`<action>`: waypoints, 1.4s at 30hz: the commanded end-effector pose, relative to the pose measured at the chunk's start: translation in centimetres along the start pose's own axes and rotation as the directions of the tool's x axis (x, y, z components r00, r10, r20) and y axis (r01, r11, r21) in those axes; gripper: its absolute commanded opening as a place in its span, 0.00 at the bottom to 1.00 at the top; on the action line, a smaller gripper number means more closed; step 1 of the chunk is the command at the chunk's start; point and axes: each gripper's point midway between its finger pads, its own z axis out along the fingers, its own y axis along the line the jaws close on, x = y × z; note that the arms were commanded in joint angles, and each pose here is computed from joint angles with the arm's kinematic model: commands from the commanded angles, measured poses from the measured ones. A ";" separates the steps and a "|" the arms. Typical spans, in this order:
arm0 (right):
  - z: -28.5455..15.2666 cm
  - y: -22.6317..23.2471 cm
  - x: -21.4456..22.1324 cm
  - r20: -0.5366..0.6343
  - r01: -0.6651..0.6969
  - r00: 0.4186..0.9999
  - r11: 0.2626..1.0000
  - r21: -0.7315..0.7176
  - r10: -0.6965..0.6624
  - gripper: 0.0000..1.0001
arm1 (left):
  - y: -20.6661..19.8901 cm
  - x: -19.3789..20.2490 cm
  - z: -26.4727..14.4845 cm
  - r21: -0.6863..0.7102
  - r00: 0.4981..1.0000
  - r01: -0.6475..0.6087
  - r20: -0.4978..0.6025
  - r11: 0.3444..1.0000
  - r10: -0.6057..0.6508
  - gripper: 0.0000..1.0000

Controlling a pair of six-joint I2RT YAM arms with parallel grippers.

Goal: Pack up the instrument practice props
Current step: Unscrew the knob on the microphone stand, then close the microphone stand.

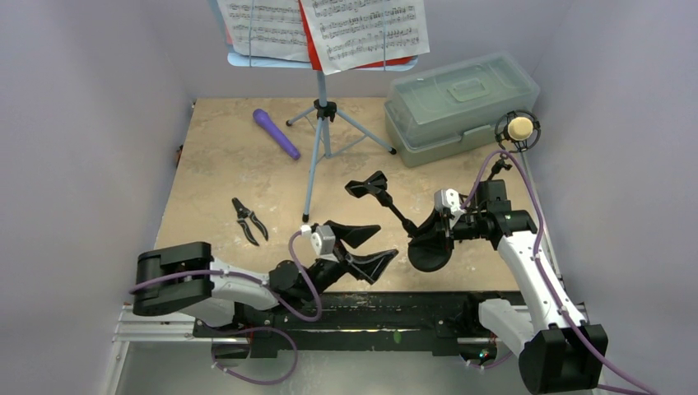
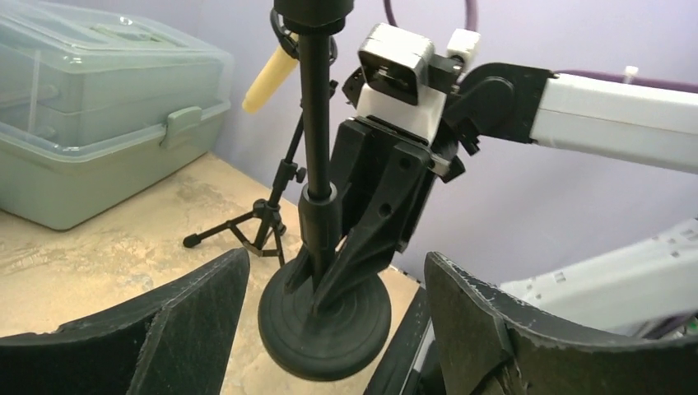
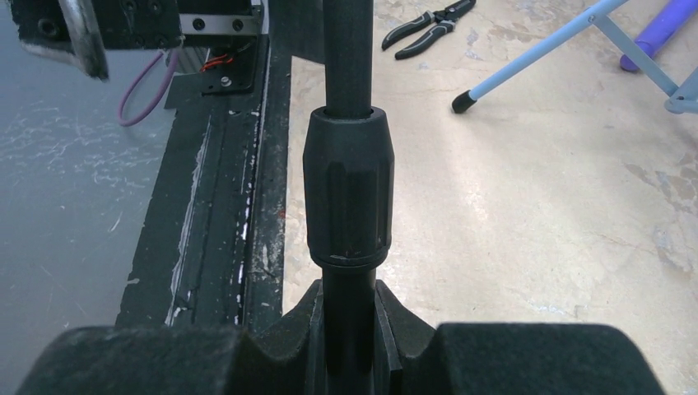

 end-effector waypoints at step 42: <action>0.0 -0.4 -1.5 0.040 0.052 0.998 0.999 -0.001 -0.051 0.00 | -1.8 -19.6 5.7 -0.361 0.990 -0.136 -0.080 0.922 0.115 0.00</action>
